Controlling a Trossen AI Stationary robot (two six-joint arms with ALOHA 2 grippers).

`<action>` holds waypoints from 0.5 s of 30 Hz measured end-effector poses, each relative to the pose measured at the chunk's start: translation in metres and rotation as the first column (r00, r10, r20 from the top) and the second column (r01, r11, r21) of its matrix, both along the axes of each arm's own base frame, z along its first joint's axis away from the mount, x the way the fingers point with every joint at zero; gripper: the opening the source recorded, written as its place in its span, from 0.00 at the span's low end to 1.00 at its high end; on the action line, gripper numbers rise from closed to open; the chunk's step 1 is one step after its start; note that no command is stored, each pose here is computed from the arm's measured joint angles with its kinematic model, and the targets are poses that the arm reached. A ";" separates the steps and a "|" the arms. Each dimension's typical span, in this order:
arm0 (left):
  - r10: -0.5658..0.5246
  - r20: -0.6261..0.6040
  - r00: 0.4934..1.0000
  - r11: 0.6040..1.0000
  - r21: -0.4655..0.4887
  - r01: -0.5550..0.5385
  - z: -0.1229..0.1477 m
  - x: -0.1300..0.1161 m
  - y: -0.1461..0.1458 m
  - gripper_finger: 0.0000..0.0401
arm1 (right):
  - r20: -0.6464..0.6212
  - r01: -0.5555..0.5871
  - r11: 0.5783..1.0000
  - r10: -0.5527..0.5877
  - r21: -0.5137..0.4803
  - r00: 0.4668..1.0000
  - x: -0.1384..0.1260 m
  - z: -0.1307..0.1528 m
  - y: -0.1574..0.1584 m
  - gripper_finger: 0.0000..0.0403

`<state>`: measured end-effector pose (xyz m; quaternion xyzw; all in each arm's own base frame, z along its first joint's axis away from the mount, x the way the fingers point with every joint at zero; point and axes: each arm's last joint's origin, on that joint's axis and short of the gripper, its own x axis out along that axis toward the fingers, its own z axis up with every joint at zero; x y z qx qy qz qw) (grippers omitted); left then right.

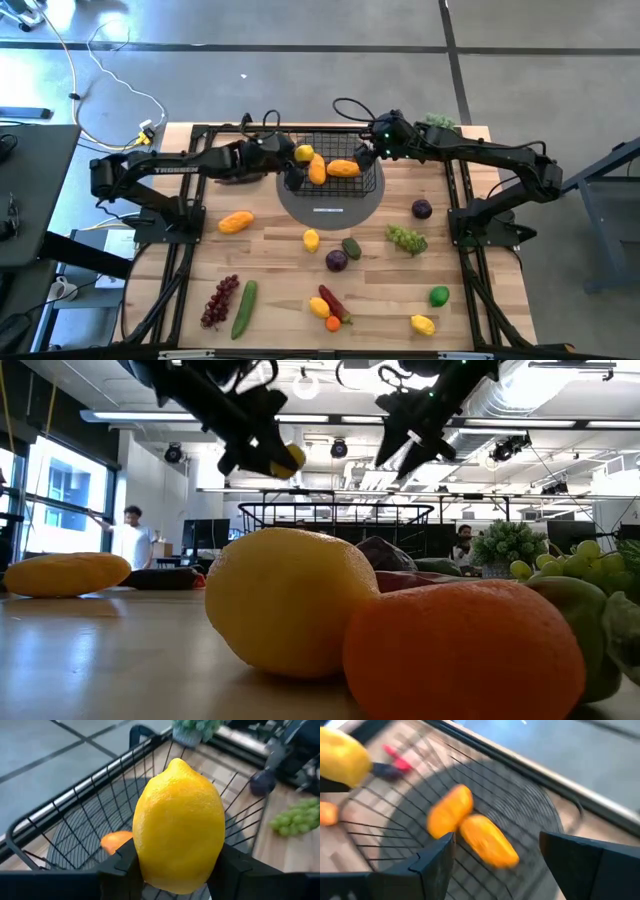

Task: Build produce basket
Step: Put the yellow lemon into the black wire basket

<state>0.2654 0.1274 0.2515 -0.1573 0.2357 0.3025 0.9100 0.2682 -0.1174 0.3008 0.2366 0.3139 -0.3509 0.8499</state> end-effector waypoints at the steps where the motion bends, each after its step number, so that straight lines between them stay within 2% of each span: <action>1: 0.000 -0.014 1.000 1.000 -0.005 0.000 -0.004 0.001 0.001 0.37 | -0.019 0.030 0.999 -0.030 0.027 0.999 -0.002 -0.002 0.001 0.67; 7: -0.033 -0.107 0.994 0.999 -0.004 0.032 -0.016 0.014 0.008 0.39 | -0.152 0.169 0.971 -0.144 0.167 0.978 -0.017 -0.014 0.007 0.67; 15: -0.108 -0.295 0.949 0.993 0.021 0.119 -0.023 0.027 0.014 0.39 | -0.268 0.264 0.933 -0.196 0.245 0.943 -0.029 -0.021 0.013 0.67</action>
